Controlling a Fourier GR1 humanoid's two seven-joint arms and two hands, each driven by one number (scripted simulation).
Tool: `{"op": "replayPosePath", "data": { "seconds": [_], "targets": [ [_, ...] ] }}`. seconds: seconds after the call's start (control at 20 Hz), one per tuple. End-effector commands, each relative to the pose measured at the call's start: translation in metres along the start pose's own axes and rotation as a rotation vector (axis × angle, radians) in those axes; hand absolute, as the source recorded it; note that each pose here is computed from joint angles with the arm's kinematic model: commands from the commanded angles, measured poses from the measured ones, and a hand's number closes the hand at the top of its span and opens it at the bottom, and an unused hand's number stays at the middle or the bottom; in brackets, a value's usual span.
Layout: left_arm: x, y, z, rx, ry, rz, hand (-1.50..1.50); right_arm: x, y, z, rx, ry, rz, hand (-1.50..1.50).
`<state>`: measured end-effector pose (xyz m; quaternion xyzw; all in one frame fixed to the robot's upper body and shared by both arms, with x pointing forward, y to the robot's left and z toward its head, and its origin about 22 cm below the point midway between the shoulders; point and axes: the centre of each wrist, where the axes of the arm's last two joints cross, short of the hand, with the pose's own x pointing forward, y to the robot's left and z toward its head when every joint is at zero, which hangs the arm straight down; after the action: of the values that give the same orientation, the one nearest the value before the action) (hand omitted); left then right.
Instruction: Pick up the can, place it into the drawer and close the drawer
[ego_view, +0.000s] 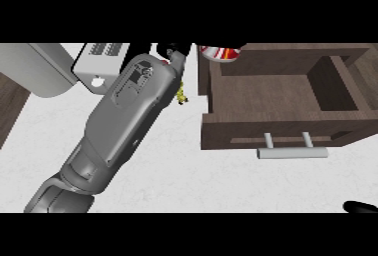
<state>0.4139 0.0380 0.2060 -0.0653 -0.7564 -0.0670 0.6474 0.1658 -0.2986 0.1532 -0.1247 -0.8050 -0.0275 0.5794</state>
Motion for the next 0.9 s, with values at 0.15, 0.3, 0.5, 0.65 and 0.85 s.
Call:
{"op": "replayPosePath", "data": {
  "seconds": [0.15, 0.3, 0.5, 0.65, 0.85],
  "targets": [
    [0.029, -0.030, -0.013, -0.009, 0.024, -0.036, 1.50, 0.006, -0.001, -0.003, -0.005, 0.002, -0.001, -1.50],
    [0.047, -0.043, -0.017, -0.019, 0.049, -0.066, 1.50, -0.007, -0.013, -0.013, -0.003, -0.013, 0.007, -1.50],
    [0.039, -0.043, -0.028, 0.008, 0.035, -0.101, 1.50, 0.005, 0.015, 0.003, 0.007, -0.022, -0.013, -1.50],
    [0.042, -0.048, -0.032, 0.032, 0.063, -0.109, 1.50, 0.014, 0.015, -0.015, 0.056, -0.028, -0.024, -1.50],
    [0.044, -0.049, -0.036, 0.037, 0.043, -0.137, 1.50, -0.005, -0.005, -0.023, 0.040, -0.029, -0.015, -1.50]
  ]
}}
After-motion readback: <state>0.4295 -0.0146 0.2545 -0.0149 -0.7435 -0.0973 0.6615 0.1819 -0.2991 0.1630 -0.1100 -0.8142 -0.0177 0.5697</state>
